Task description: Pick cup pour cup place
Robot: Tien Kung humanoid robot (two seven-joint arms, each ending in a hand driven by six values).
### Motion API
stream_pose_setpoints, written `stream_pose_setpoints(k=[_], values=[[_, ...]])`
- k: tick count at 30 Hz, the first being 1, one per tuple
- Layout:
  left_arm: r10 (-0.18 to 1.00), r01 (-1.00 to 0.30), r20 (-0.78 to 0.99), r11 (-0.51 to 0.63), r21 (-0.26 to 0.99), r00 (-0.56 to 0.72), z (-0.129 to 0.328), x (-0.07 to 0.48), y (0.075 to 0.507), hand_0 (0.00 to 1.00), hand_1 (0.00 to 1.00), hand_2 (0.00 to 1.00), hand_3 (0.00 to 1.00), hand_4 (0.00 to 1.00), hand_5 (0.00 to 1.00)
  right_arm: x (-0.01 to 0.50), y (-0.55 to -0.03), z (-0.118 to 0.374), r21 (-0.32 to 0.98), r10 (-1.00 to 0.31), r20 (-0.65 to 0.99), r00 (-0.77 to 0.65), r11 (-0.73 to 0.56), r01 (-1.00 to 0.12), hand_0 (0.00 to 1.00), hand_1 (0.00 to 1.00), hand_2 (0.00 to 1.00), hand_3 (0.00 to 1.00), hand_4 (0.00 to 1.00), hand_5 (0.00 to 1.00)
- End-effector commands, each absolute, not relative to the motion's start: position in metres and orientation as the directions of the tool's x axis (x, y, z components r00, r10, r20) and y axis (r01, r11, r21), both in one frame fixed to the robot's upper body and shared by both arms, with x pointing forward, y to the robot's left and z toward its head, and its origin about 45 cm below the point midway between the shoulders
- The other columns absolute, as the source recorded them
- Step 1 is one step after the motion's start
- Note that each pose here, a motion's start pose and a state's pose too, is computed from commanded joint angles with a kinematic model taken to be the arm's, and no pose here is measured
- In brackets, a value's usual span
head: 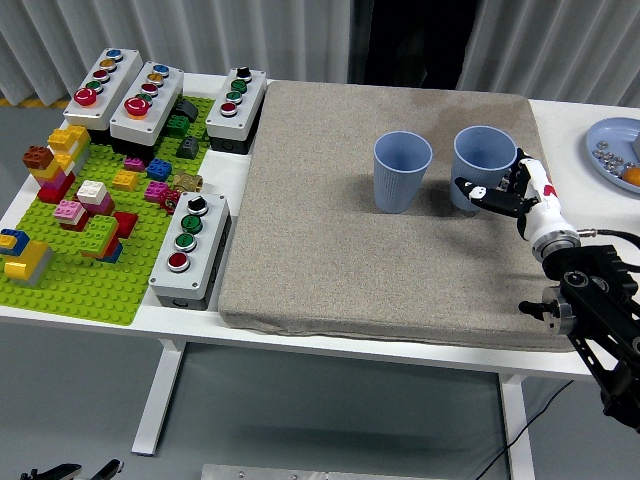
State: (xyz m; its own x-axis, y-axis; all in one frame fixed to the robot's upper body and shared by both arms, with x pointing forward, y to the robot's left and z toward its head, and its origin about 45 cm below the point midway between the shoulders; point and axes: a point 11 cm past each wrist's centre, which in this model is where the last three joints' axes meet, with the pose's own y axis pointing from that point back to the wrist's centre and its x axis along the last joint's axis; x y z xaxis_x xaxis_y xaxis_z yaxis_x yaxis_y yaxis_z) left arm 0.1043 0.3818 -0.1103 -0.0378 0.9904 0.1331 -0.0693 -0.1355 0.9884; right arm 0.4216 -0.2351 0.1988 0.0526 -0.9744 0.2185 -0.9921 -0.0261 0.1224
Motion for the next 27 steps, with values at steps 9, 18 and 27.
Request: stream_pose_setpoints(k=[9,18,27], values=[[0.990,-0.073,0.137,-0.139,0.988,-0.040,-0.109,0.106,0.384,0.765,0.777,0.828,0.718,0.506,0.998,0.427,-0.231,0.217,0.054,-0.914,0.396,0.088,-0.073,-0.996,0.796,0.659,0.573,0.656,0.645,0.042],[0.989,-0.070,0.139,-0.142,0.987,-0.040,-0.109,0.105,0.385,0.765,0.777,0.829,0.718,0.507,0.998,0.435,-0.222,0.230,0.009,-0.883,0.461,0.092,-0.098,-0.995,0.796,0.658,0.572,0.656,0.645,0.044],[0.989,-0.065,0.143,-0.145,0.987,-0.039,-0.109,0.103,0.387,0.764,0.778,0.829,0.719,0.507,0.998,0.440,-0.214,0.246,-0.065,-0.814,0.577,0.075,-0.137,-0.989,0.798,0.657,0.571,0.656,0.644,0.045]])
